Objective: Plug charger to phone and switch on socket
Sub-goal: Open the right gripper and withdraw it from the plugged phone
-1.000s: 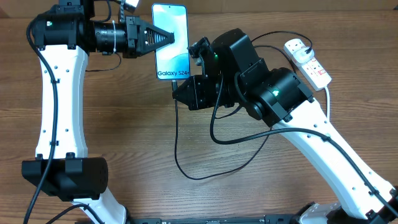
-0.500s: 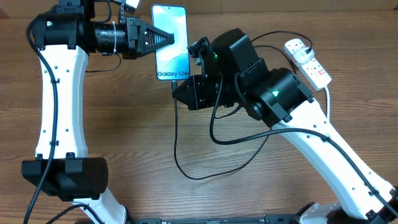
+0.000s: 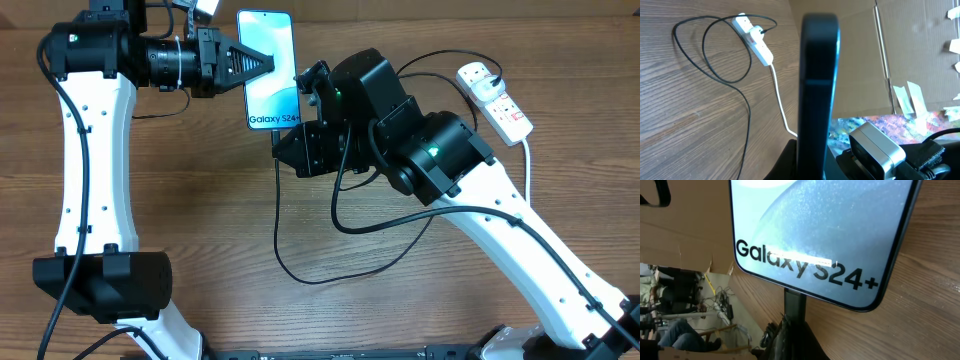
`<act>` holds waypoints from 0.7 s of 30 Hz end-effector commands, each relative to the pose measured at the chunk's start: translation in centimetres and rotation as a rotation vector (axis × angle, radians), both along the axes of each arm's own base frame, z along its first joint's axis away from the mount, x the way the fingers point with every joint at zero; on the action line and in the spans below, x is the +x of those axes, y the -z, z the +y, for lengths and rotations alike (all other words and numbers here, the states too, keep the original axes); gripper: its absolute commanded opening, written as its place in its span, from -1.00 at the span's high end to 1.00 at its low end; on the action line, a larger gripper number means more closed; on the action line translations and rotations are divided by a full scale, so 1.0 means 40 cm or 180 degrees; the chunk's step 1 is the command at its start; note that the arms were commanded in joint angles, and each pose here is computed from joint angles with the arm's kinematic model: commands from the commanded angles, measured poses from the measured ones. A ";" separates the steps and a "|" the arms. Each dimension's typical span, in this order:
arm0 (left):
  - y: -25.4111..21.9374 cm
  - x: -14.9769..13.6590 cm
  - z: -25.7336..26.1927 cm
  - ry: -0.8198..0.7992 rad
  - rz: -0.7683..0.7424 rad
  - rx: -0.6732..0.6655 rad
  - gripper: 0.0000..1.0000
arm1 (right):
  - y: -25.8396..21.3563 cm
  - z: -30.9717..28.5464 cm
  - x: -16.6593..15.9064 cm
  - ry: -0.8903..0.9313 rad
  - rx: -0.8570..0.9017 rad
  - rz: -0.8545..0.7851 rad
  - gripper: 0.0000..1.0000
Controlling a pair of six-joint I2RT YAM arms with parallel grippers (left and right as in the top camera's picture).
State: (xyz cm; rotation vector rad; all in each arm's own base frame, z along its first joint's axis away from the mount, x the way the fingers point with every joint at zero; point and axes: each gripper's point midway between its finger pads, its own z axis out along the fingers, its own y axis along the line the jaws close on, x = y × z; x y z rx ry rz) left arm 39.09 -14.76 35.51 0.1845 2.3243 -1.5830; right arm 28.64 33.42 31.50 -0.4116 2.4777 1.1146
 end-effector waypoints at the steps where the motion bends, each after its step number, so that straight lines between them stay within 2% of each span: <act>1: -0.021 -0.034 -0.033 0.0166 0.0056 -0.0151 0.92 | -0.026 -0.024 0.093 0.0380 -0.0040 -0.0381 0.93; 6: -0.021 -0.034 -0.033 0.0171 0.0039 -0.0147 0.92 | -0.023 -0.033 0.104 0.0462 -0.0094 -0.0421 0.92; 7: -0.020 -0.033 -0.032 0.0165 0.0038 -0.0134 0.92 | -0.023 -0.034 0.104 0.0462 -0.0095 -0.0420 0.83; 11: 0.007 -0.021 -0.020 0.0065 0.0044 0.0077 0.92 | -0.016 -0.037 0.099 0.0460 -0.0129 -0.0383 -0.18; 13: 0.026 -0.011 -0.010 -0.0012 0.0046 0.0234 0.92 | -0.011 -0.040 0.096 0.0458 -0.0154 -0.0355 -0.55; 15: 0.046 0.001 0.003 -0.0094 0.0028 0.0408 0.92 | -0.005 -0.042 0.093 0.0456 -0.0178 -0.0328 -0.78; 16: 0.052 0.005 0.007 -0.0120 0.0026 0.0460 0.92 | -0.002 -0.044 0.090 0.0454 -0.0195 -0.0309 -0.83; 21: 0.097 0.025 0.041 -0.0321 0.0054 0.0860 0.91 | 0.022 -0.073 0.089 0.0517 -0.0319 -0.0192 -0.95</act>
